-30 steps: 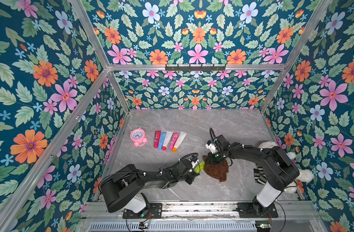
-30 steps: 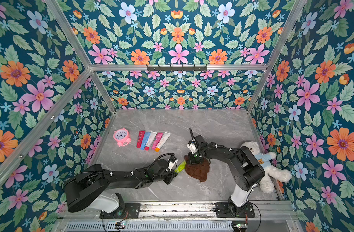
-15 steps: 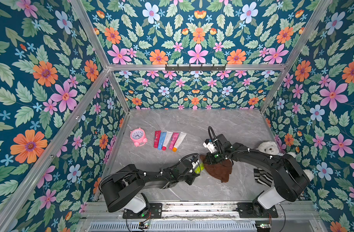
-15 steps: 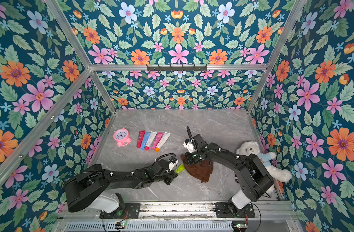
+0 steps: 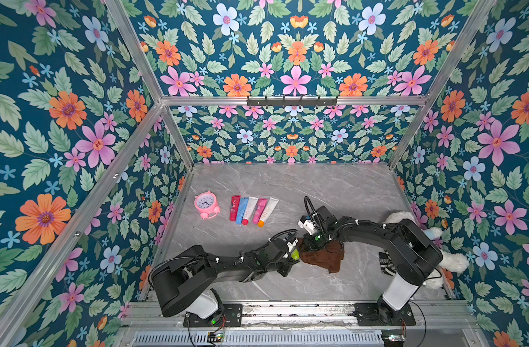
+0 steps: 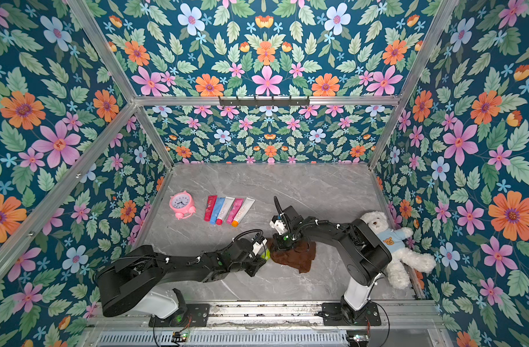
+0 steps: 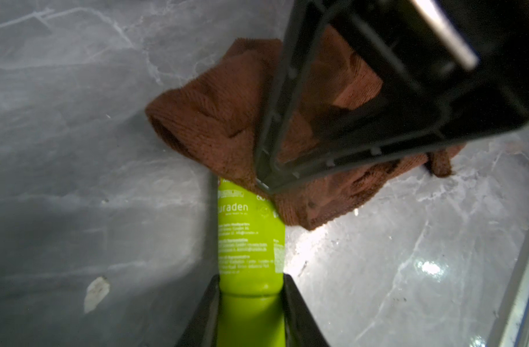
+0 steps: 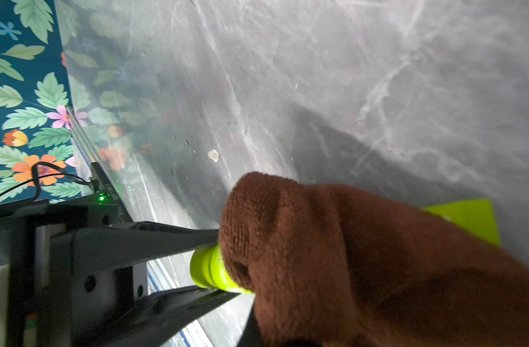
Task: Wipe the surface of the toothpaste tube
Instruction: Wipe the dirt from the toothpaste tube.
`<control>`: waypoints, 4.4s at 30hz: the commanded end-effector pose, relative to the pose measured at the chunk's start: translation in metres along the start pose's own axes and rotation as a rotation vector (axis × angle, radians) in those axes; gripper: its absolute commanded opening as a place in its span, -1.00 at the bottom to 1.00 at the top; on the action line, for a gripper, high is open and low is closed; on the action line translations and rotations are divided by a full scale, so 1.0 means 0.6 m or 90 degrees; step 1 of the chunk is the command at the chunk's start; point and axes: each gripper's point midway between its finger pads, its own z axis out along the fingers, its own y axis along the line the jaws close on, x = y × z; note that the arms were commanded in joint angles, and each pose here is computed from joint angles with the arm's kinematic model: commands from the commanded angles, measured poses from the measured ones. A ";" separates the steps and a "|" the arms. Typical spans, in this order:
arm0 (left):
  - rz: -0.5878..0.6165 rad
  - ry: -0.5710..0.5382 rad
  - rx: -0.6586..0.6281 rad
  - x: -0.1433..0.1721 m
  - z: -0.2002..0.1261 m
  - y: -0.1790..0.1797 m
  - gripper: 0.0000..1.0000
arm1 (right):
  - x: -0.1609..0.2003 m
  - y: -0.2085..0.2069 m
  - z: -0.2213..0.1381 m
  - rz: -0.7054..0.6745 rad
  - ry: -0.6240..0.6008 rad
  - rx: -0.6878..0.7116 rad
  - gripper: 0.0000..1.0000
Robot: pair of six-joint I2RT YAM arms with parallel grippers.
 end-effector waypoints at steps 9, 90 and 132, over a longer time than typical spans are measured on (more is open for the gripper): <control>-0.001 0.038 -0.010 0.029 -0.005 0.007 -1.00 | 0.007 -0.170 -0.058 0.101 -0.005 0.218 -1.00; 0.013 0.046 -0.007 0.032 0.001 -0.002 -1.00 | -0.014 -0.023 0.007 -0.004 0.004 0.146 -1.00; 0.013 0.043 -0.015 0.032 0.000 0.000 -1.00 | -0.001 -0.079 -0.007 0.059 -0.030 0.150 -1.00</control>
